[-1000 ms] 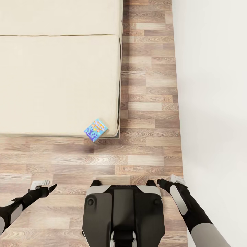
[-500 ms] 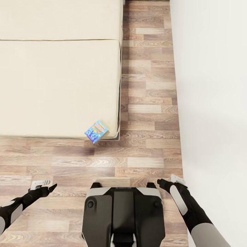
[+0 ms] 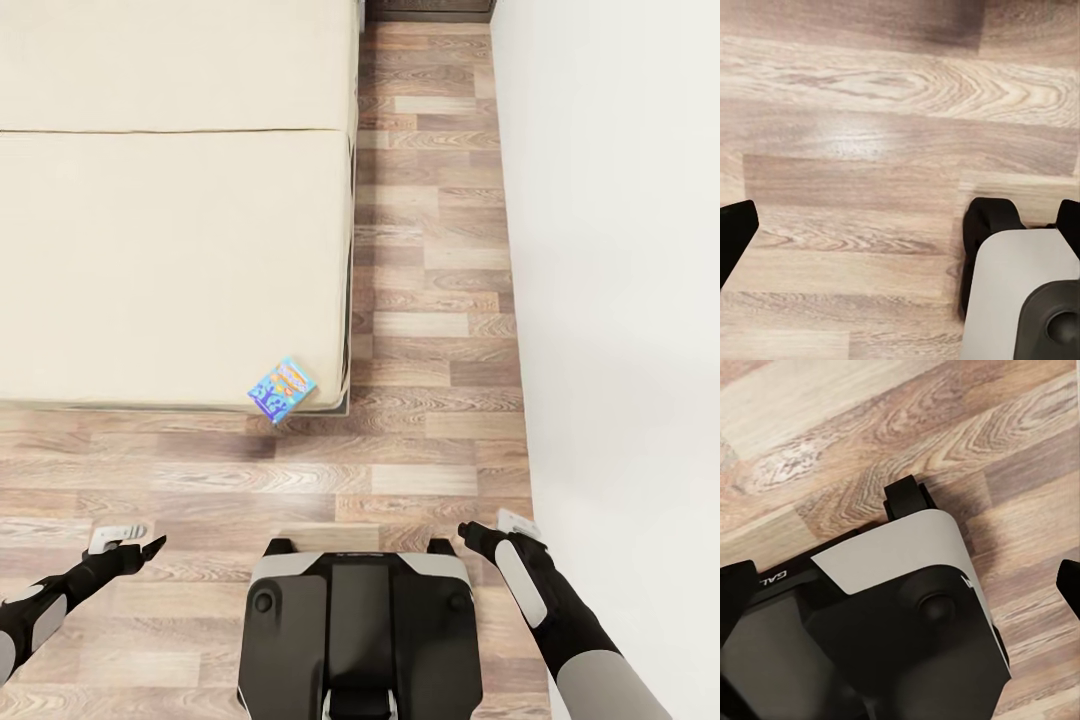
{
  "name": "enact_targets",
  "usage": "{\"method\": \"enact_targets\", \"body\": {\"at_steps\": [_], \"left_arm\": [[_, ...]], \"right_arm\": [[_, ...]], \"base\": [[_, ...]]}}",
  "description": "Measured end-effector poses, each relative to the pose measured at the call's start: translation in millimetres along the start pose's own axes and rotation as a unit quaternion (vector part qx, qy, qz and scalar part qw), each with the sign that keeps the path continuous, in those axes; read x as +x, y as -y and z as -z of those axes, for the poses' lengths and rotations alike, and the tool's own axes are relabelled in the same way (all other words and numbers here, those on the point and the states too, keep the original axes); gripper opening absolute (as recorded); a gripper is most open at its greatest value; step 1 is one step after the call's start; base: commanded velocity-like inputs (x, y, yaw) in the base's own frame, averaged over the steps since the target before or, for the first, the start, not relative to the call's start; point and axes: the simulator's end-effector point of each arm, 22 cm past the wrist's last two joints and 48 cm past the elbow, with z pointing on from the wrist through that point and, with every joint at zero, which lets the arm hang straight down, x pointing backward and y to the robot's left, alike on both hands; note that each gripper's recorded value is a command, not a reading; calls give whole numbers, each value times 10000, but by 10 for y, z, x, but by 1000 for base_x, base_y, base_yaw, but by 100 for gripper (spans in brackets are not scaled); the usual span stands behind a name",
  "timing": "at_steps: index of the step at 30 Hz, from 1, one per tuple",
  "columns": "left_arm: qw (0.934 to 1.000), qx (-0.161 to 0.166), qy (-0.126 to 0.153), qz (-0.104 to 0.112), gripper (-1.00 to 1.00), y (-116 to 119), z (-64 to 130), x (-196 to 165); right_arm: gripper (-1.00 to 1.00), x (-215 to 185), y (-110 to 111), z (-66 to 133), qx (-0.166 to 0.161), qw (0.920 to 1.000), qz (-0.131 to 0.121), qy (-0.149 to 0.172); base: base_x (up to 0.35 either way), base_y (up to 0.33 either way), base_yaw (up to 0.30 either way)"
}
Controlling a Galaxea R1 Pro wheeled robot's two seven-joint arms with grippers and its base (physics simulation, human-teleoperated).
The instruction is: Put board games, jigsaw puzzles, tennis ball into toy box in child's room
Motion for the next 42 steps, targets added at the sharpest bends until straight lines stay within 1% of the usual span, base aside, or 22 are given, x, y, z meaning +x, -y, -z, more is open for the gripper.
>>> {"method": "enact_targets", "body": {"at_steps": [13, 33, 42], "left_arm": [[9999, -17, 104, 1, 100, 0, 41, -110], [9997, 37, 261, 7, 100, 62, 95, -271], [9994, 70, 335, 5, 100, 82, 126, -350]], "right_arm": [[100, -91, -26, 74, -37, 9999, -23, 95], [100, -220, -69, 189, -98, 9997, -43, 232], [100, -279, -93, 243, -128, 9995, -48, 296]], "base": [[0, 0, 0], [0, 0, 0], [-91, 0, 0]]}}
